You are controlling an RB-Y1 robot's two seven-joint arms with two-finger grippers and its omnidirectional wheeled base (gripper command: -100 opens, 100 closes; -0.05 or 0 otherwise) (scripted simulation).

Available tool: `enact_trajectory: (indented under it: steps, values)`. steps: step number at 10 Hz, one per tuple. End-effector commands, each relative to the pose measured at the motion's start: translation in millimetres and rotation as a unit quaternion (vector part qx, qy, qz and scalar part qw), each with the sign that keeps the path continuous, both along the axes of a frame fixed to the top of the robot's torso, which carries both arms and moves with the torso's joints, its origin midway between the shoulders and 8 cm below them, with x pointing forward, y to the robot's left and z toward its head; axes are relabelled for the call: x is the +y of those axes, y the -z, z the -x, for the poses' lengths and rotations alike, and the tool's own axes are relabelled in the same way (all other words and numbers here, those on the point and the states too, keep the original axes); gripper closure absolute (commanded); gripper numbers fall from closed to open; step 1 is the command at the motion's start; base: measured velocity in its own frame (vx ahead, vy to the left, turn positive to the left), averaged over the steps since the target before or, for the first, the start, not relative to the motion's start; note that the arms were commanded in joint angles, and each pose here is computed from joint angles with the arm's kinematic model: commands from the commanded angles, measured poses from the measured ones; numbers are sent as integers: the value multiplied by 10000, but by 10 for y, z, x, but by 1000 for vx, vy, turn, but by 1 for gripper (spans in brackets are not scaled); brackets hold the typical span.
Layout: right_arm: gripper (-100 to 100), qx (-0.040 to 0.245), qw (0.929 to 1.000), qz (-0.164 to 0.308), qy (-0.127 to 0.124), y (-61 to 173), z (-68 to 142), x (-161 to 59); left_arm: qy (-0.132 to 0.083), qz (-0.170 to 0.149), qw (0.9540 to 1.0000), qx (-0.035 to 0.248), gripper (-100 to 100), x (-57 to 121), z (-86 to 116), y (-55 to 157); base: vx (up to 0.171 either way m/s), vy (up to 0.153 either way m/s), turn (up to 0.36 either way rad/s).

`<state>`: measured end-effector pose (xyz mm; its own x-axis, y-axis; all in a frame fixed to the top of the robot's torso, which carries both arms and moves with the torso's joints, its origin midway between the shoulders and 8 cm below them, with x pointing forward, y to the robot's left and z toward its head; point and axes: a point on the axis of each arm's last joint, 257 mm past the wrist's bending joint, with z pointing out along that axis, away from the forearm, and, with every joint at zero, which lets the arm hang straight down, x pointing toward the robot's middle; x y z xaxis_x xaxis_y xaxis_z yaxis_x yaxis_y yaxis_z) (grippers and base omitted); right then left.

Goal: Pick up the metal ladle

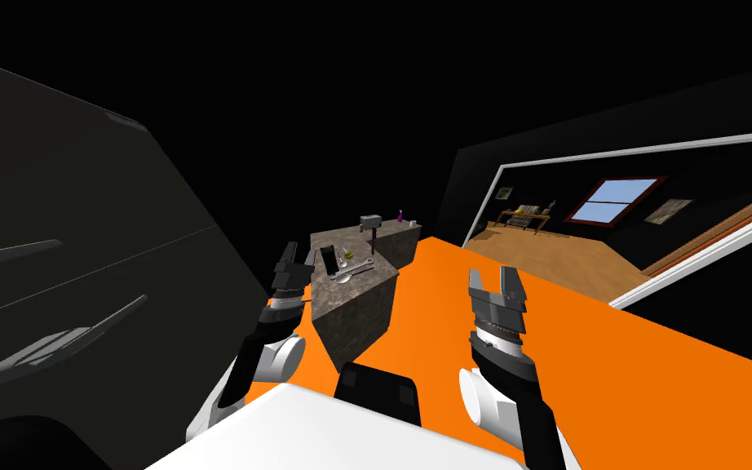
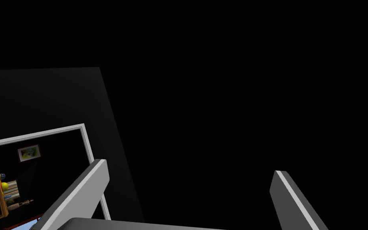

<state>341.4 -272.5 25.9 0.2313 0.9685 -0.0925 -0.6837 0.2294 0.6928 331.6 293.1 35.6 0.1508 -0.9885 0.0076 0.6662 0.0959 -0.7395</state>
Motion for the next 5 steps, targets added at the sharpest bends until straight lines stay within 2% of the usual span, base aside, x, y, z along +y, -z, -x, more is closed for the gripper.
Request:
enact_trajectory:
  steps: [1, 5]
  values:
    - [0, 0, 10000, 0, 0, 0, 0, 0, 4, -160, 9997, 167, -100, 37, -36, 51, 34, -68, -8]
    - [0, 0, 10000, -1, 0, 0, 0, 0, -132, -352, 9967, 723, -100, 267, -138, 260, 57, -133, 0]
